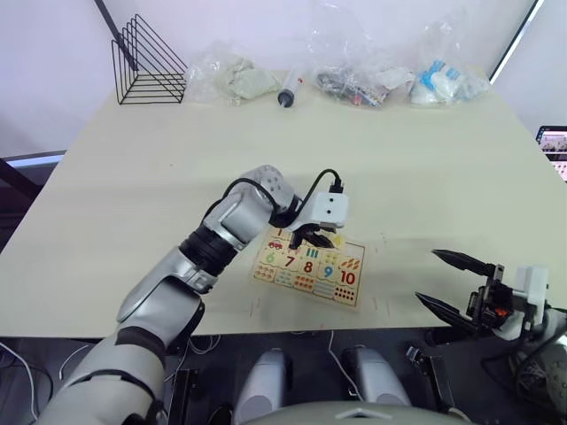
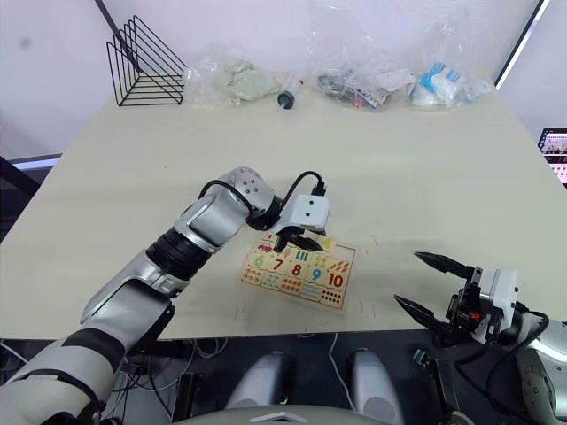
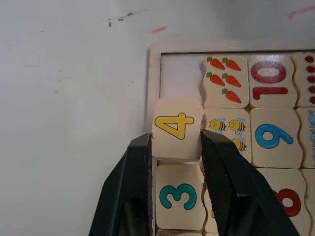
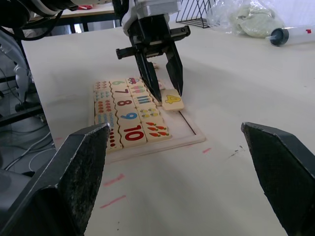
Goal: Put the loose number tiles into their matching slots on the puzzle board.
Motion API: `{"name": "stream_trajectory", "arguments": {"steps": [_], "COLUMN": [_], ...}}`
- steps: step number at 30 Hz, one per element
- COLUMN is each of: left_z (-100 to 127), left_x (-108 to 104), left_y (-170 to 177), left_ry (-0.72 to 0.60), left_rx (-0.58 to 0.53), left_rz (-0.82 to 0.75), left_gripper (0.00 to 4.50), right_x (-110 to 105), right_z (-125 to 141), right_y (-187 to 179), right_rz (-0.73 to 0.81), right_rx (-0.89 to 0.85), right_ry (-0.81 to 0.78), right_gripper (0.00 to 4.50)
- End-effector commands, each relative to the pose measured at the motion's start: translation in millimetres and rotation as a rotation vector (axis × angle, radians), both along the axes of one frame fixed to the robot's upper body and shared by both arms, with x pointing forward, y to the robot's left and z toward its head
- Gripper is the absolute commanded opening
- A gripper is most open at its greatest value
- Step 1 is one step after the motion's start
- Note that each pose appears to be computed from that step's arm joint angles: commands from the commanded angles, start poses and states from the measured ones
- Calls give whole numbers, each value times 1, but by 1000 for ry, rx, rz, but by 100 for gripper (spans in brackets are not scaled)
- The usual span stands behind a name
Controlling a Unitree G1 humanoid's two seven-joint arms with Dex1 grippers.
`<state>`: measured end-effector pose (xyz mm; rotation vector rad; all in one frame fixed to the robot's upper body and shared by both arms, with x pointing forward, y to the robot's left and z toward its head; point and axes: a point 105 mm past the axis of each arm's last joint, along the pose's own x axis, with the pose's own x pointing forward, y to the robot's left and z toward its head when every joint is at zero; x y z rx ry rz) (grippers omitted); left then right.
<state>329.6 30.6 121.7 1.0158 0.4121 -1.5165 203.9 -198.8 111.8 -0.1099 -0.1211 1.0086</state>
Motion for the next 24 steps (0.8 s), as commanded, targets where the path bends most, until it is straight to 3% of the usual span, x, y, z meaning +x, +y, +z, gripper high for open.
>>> {"name": "stream_trajectory", "arguments": {"steps": [1,24], "left_z": [3,0], "left_x": [2,0], "left_y": [-3,-7], "left_ry": [-28,-29], "left_rx": [13,26], "left_rz": [-17,-47], "left_gripper": [93,93], "right_x": [-1,-2], "right_z": [11,6], "right_y": [-3,-3], "right_rz": [-13,-18], "right_rx": [-17,-32], "right_ry": [-58,-58], "right_gripper": [450,450]}}
